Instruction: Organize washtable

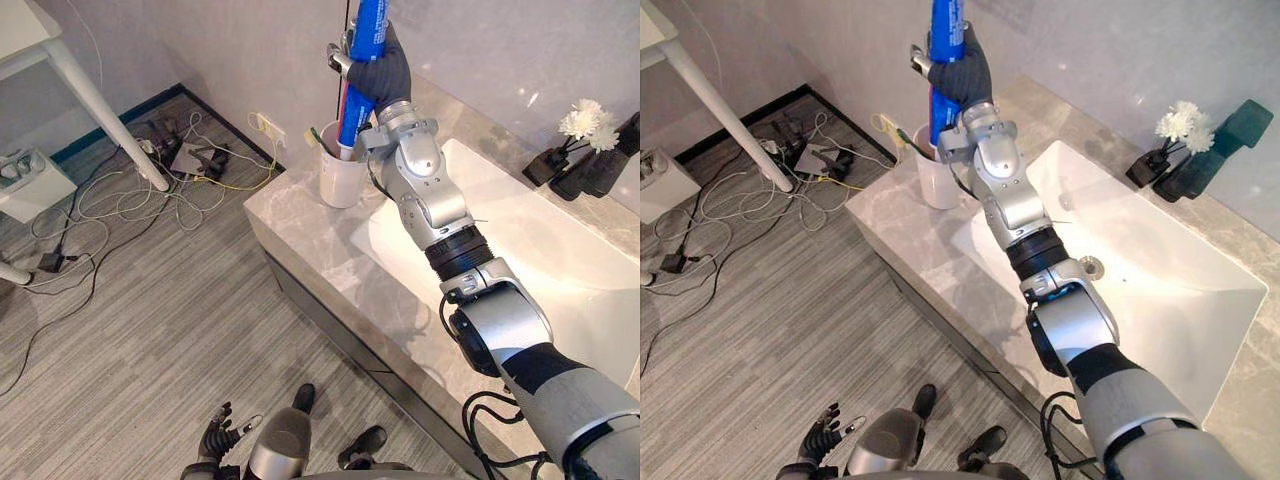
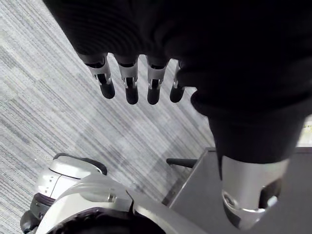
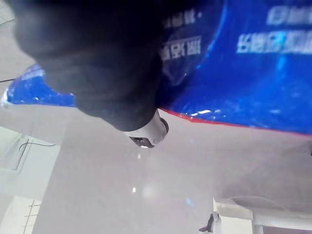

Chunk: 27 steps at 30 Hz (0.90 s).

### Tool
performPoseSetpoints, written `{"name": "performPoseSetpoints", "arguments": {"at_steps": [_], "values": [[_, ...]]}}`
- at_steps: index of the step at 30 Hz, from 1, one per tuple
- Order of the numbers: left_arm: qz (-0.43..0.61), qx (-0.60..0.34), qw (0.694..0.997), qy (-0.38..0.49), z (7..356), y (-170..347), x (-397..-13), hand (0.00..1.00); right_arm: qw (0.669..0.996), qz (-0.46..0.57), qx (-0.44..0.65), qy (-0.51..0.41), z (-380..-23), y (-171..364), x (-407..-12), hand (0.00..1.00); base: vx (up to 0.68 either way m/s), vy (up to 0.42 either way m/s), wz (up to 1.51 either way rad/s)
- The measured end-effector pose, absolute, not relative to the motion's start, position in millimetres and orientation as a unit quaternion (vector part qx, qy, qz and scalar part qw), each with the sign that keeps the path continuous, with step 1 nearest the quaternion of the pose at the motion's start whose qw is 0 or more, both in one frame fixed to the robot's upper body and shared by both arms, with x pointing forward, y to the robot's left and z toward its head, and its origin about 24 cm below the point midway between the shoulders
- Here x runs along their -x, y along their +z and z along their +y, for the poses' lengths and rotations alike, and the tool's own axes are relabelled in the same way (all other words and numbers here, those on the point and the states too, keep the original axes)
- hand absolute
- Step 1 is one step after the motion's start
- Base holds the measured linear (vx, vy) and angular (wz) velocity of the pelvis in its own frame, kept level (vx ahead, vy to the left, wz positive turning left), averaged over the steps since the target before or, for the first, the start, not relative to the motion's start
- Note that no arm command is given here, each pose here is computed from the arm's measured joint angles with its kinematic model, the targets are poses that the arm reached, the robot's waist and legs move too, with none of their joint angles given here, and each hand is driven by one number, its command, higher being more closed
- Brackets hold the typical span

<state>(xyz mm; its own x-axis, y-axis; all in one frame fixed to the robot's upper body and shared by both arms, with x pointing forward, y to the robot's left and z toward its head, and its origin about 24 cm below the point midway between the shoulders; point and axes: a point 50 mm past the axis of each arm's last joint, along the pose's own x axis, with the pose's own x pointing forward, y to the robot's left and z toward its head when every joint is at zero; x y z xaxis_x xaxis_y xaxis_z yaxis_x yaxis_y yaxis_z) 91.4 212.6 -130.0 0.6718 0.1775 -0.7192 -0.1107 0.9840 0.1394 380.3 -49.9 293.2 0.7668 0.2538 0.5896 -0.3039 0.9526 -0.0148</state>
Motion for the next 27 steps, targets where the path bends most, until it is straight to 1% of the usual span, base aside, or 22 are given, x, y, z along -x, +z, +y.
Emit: {"name": "performPoseSetpoints", "arguments": {"at_steps": [3,4,27], "values": [[0.400,-0.042,0.913,0.076,211.5,-130.7,-90.6,0.00,0.939,-0.309,-0.040,0.148,-50.2,294.4,-380.2,1.00,0.02,0.038,0.00],[0.400,-0.042,0.912,0.076,211.5,-130.9,-90.3,0.00,0.939,-0.309,-0.040,0.148,-50.2,294.4,-380.2,0.00,0.03,0.042,0.00],[0.411,-0.042,0.907,0.081,209.2,-133.1,-82.1,0.00,0.941,-0.310,-0.041,0.132,-51.5,294.6,-380.4,0.00,0.02,0.022,0.00]]}}
